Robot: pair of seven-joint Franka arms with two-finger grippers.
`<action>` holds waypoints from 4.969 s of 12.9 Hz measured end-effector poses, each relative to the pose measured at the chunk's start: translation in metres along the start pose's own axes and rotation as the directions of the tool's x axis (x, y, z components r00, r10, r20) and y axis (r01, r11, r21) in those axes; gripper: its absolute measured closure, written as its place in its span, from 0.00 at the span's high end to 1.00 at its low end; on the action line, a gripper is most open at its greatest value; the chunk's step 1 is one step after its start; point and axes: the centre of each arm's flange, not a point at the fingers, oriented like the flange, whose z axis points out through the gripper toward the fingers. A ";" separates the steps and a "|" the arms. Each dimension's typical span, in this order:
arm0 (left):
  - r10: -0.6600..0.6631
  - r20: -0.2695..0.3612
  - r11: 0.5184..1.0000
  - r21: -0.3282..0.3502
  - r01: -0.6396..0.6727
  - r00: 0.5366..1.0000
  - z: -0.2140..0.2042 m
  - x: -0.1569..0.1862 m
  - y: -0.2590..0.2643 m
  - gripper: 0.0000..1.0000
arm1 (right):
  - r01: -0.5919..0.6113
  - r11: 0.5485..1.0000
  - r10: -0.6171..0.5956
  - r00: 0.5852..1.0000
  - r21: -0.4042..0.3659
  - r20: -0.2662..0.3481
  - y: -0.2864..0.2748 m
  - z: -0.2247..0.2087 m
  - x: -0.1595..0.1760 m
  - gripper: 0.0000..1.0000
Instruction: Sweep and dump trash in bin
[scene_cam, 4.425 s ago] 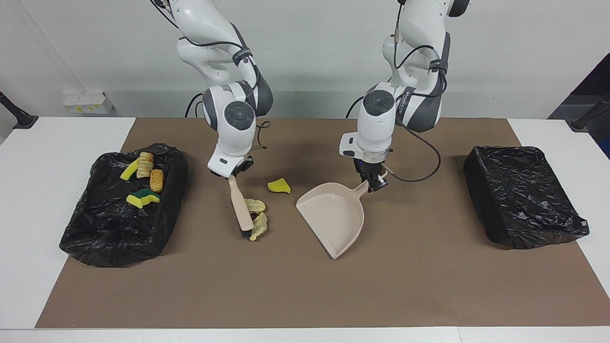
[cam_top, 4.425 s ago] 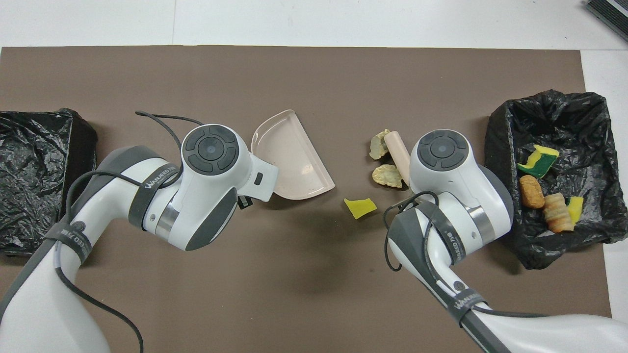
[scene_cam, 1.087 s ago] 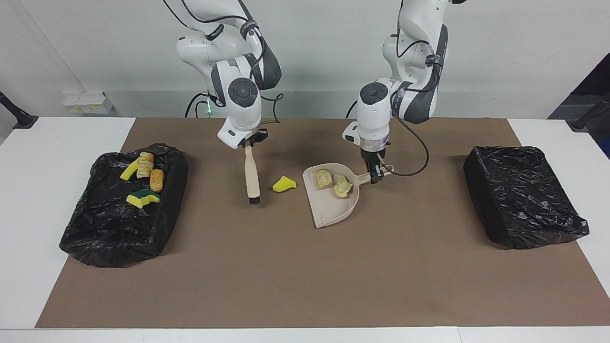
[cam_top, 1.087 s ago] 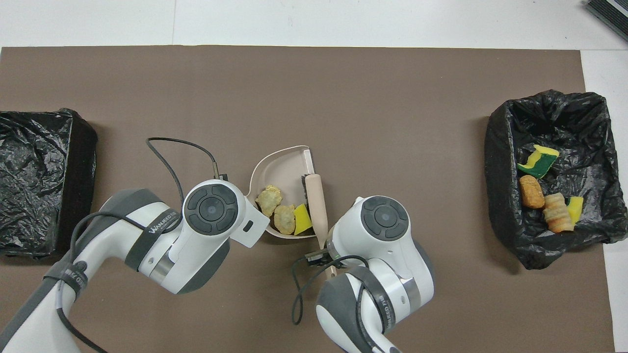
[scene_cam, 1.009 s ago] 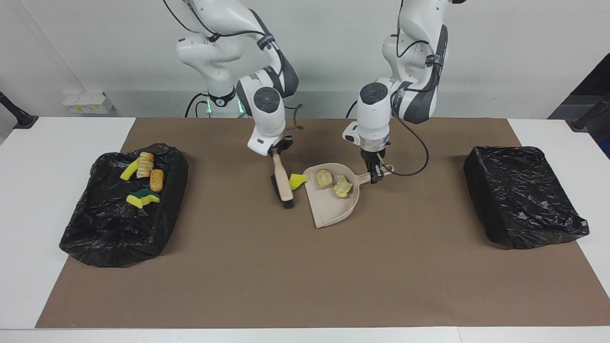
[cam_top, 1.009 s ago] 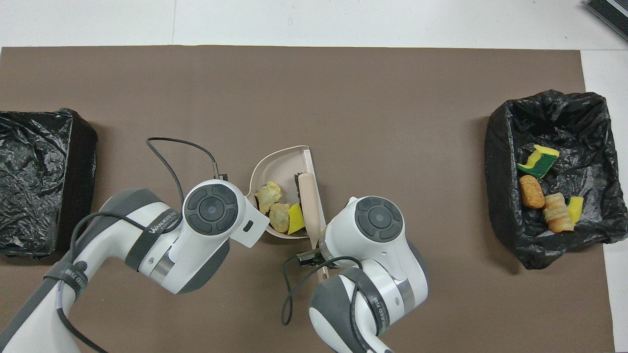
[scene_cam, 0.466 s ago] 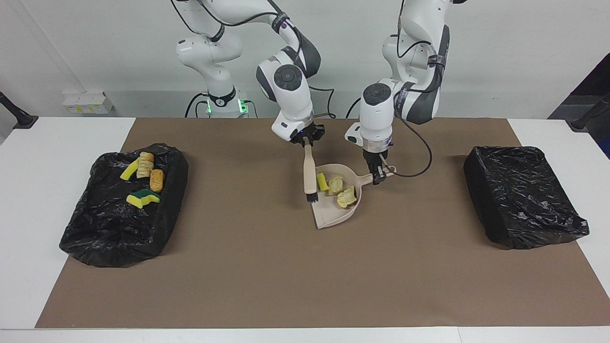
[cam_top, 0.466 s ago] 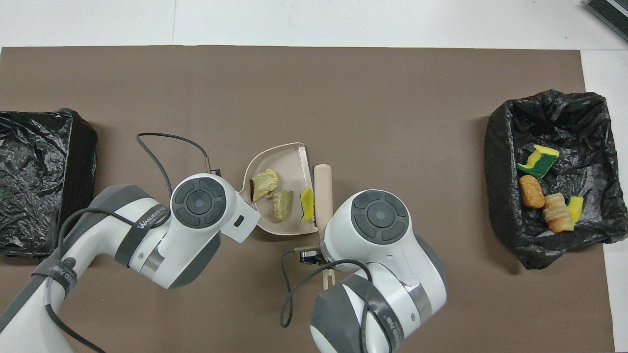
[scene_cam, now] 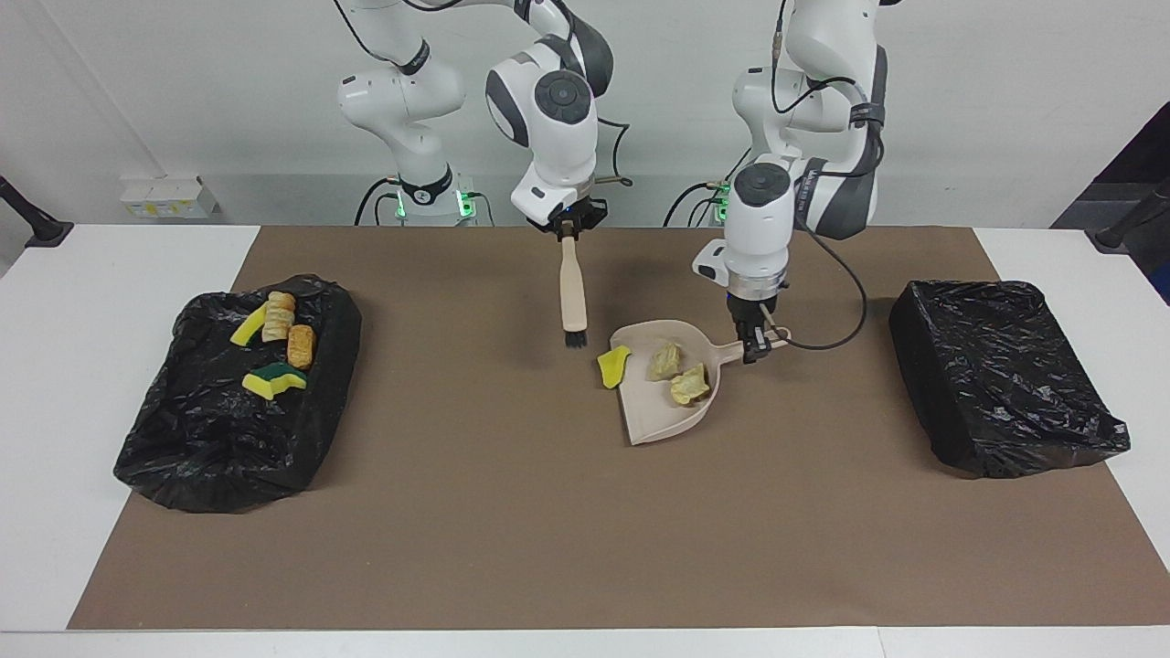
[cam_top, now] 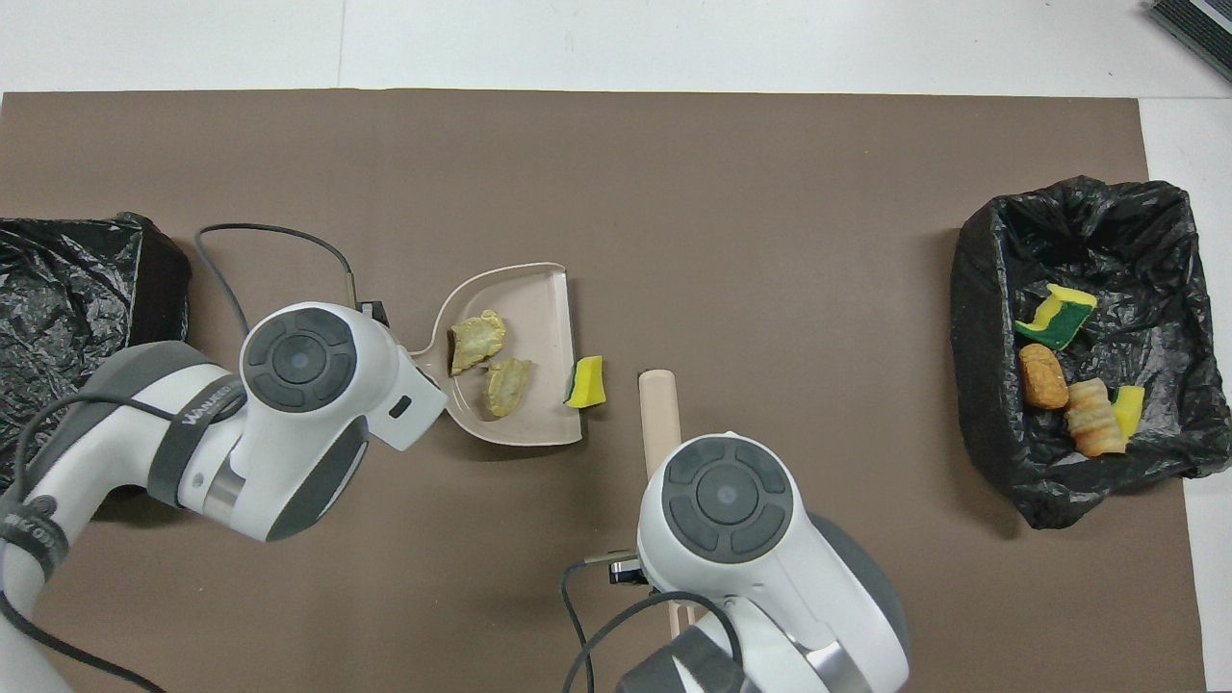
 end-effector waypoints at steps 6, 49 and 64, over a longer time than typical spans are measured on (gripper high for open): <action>-0.001 0.013 1.000 -0.024 0.001 1.000 0.011 -0.023 0.001 0.32 | 0.049 0.999 -0.049 0.999 0.006 -0.008 0.003 0.030 0.001 0.26; -0.325 0.040 0.940 0.118 0.319 0.945 -0.088 -0.524 -0.059 0.32 | -0.026 1.000 0.026 0.999 -0.016 -0.033 -0.036 0.121 -0.019 0.85; 0.015 0.661 0.998 0.032 -0.048 0.750 -0.090 -0.464 -0.068 0.32 | -0.207 0.966 0.250 0.894 0.151 -0.371 0.088 -0.080 0.106 1.00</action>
